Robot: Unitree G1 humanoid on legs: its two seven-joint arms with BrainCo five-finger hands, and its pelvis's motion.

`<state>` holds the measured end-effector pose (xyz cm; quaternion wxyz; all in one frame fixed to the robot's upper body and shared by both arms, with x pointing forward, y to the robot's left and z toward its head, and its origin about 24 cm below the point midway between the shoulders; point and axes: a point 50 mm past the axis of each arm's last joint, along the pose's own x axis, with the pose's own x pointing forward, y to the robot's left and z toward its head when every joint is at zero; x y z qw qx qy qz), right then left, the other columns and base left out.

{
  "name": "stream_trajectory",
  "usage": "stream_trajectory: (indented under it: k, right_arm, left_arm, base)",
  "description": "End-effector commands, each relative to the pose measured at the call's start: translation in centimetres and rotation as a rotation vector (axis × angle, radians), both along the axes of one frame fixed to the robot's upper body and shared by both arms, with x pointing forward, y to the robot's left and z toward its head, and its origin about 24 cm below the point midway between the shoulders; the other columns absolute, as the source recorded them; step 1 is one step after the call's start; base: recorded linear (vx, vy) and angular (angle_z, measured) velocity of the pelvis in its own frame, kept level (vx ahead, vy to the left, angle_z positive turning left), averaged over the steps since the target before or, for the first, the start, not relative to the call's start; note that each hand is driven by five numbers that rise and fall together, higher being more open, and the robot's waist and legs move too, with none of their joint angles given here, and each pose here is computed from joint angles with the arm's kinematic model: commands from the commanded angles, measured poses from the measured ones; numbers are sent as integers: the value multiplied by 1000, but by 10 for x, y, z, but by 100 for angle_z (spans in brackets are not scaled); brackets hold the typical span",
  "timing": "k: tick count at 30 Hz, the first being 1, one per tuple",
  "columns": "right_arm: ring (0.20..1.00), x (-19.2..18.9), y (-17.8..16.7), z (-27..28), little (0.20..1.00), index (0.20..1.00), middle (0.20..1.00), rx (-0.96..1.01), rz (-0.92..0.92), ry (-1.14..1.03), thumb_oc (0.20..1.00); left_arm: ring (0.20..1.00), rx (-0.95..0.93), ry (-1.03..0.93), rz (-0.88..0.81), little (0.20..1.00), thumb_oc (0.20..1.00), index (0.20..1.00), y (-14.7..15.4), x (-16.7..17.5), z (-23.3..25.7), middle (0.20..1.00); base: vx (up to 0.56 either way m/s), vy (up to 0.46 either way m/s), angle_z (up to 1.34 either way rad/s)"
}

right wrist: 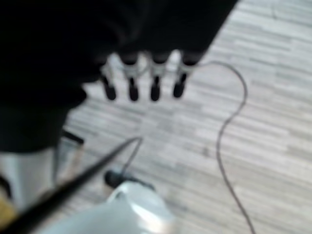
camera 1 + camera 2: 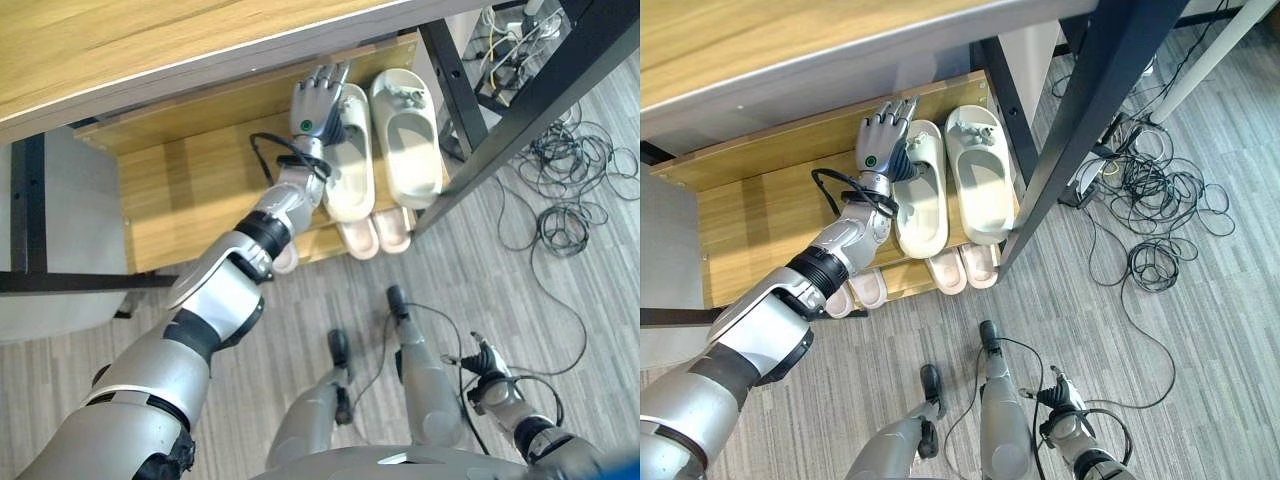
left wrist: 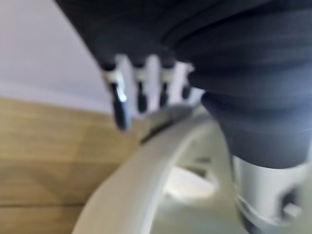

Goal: Arrange the slippers neatly on the shoe rack.

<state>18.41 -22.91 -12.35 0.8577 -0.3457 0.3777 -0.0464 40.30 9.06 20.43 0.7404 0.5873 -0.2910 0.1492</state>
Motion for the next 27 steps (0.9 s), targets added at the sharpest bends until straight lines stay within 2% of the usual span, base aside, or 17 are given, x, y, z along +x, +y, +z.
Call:
stream_trajectory:
  k: [1, 9, 14, 20, 27]
  right_arm:
    - [1000, -25, -11, -8, 1000, 1000, 1000, -8, -40, 55, 1000]
    - [1000, -39, -10, -16, 1000, 1000, 1000, 23, -99, 124, 1000]
    - [1000, -42, -10, -18, 1000, 1000, 1000, 30, -114, 142, 1000]
    - [1000, -47, -7, -20, 1000, 1000, 1000, 46, -150, 148, 1000]
    - [1000, -47, -4, -21, 1000, 1000, 1000, 50, -146, 154, 1000]
  left_arm:
    - [1000, -111, -51, 28, 1000, 1000, 1000, 18, 2, 18, 1000]
    - [1000, -362, -12, -170, 1000, 1000, 1000, 5, -14, 10, 1000]
    - [1000, -387, 40, -181, 1000, 1000, 1000, 6, -17, -6, 1000]
    - [1000, -293, 100, -23, 1000, 1000, 1000, 62, -22, -38, 1000]
    - [1000, -224, 242, 76, 1000, 1000, 1000, 87, -30, -81, 1000]
  base:
    - [0, 0, 0]
    - [26, -9, 10]
    - [-10, 5, 10]
    - [-27, 1, 6]
    - [-7, 5, 3]
